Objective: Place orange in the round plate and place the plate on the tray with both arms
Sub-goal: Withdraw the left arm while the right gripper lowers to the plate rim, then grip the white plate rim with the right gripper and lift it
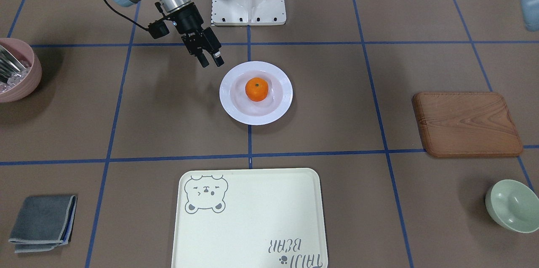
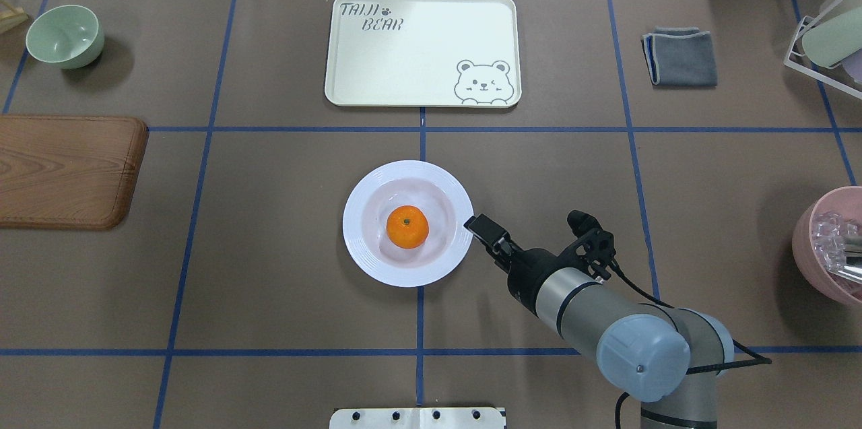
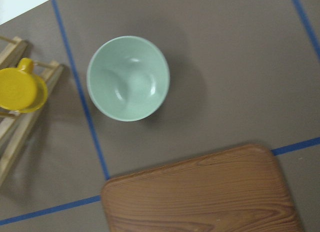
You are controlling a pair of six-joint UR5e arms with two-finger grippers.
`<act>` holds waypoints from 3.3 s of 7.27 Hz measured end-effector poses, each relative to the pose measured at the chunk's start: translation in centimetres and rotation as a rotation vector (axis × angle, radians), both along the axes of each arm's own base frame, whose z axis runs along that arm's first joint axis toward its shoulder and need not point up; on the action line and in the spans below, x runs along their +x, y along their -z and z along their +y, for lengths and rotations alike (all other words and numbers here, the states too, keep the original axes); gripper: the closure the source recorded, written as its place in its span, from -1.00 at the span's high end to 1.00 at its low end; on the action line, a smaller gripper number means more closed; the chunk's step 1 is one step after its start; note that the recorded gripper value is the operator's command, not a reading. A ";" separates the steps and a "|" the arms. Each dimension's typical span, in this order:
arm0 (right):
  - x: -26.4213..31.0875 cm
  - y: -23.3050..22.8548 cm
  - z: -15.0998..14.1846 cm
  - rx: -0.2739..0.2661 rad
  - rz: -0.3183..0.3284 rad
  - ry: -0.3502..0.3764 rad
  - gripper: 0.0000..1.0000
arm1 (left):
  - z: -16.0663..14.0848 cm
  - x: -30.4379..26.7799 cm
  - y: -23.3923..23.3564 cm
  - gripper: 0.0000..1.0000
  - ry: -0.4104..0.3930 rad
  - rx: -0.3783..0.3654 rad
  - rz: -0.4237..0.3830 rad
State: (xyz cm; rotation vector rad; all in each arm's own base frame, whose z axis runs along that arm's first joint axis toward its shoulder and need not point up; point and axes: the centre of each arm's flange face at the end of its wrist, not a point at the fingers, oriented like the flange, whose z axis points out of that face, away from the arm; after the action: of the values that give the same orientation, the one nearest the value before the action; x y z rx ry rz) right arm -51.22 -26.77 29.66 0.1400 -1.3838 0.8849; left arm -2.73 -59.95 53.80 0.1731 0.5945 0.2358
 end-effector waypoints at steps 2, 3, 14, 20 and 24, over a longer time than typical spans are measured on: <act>-3.1 -0.1 1.0 -0.029 0.017 0.017 0.86 | 1.0 -6.8 -7.0 0.98 0.042 -0.083 0.087; -4.7 0.3 1.2 -0.040 0.016 0.018 0.68 | 2.0 -8.0 -8.7 0.97 0.048 -0.101 0.101; -8.4 0.8 1.2 -0.088 -0.004 -0.024 -0.09 | 3.0 -8.9 -10.1 0.97 0.058 -0.115 0.109; -8.5 0.7 -0.5 -0.090 0.000 -0.052 -1.00 | 3.0 -8.8 -9.9 0.98 0.056 -0.111 0.109; -4.6 4.5 -3.8 -0.111 -0.126 -0.118 -1.00 | 3.0 -8.8 -10.0 0.98 0.060 -0.117 0.110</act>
State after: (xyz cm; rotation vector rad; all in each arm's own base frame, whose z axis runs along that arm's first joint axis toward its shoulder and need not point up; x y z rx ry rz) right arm -55.80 -30.52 25.12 0.0826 -1.4504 1.0820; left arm -11.54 -56.92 63.80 0.0908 0.7093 0.1332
